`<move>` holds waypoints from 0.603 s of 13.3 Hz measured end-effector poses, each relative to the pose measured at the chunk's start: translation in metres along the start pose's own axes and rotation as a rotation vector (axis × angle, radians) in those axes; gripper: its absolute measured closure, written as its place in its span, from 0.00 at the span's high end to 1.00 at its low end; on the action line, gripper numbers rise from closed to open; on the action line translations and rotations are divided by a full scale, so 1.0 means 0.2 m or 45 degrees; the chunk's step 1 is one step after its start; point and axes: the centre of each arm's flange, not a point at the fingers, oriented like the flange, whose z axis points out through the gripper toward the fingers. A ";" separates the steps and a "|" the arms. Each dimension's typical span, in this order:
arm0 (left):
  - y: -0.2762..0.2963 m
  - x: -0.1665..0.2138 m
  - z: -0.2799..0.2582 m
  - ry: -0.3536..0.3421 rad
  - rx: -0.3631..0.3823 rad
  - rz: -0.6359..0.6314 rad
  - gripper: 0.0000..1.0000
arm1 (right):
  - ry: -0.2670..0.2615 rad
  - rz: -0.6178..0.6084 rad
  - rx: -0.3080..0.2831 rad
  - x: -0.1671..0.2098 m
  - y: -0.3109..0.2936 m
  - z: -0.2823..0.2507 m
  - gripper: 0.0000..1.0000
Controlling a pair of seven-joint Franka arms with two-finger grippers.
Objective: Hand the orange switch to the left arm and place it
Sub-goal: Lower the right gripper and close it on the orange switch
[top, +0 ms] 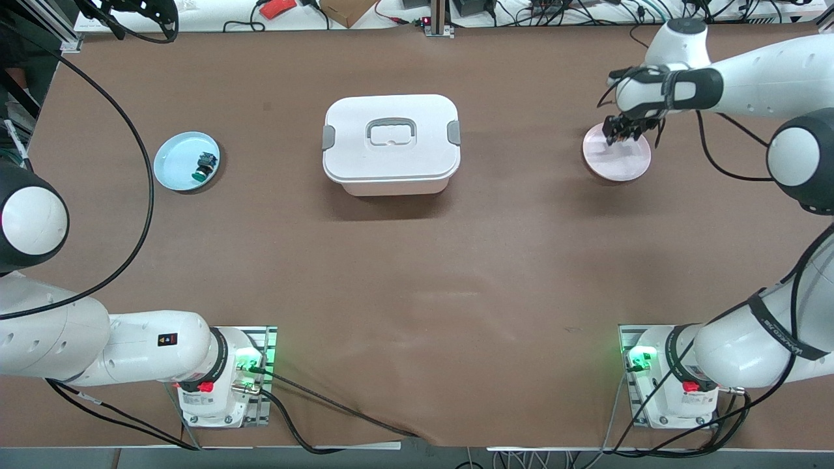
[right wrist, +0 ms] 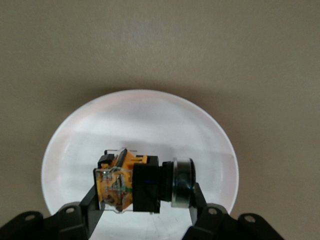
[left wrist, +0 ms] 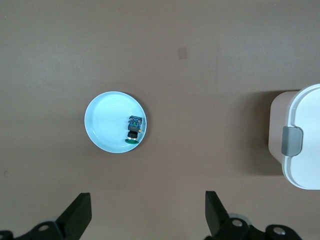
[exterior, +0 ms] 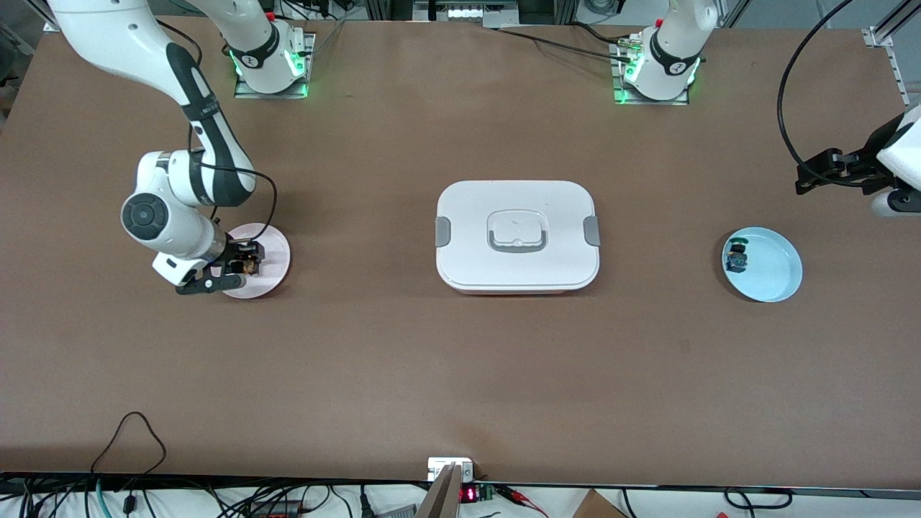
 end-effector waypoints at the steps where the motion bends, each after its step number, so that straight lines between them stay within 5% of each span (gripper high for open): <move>1: 0.00 0.00 0.00 0.000 0.000 0.000 1.00 | 0.000 0.001 0.002 0.02 0.01 -0.10 0.72; 8: 0.00 0.00 0.00 0.000 0.000 0.000 1.00 | 0.068 -0.134 0.076 0.14 -0.12 -0.75 0.72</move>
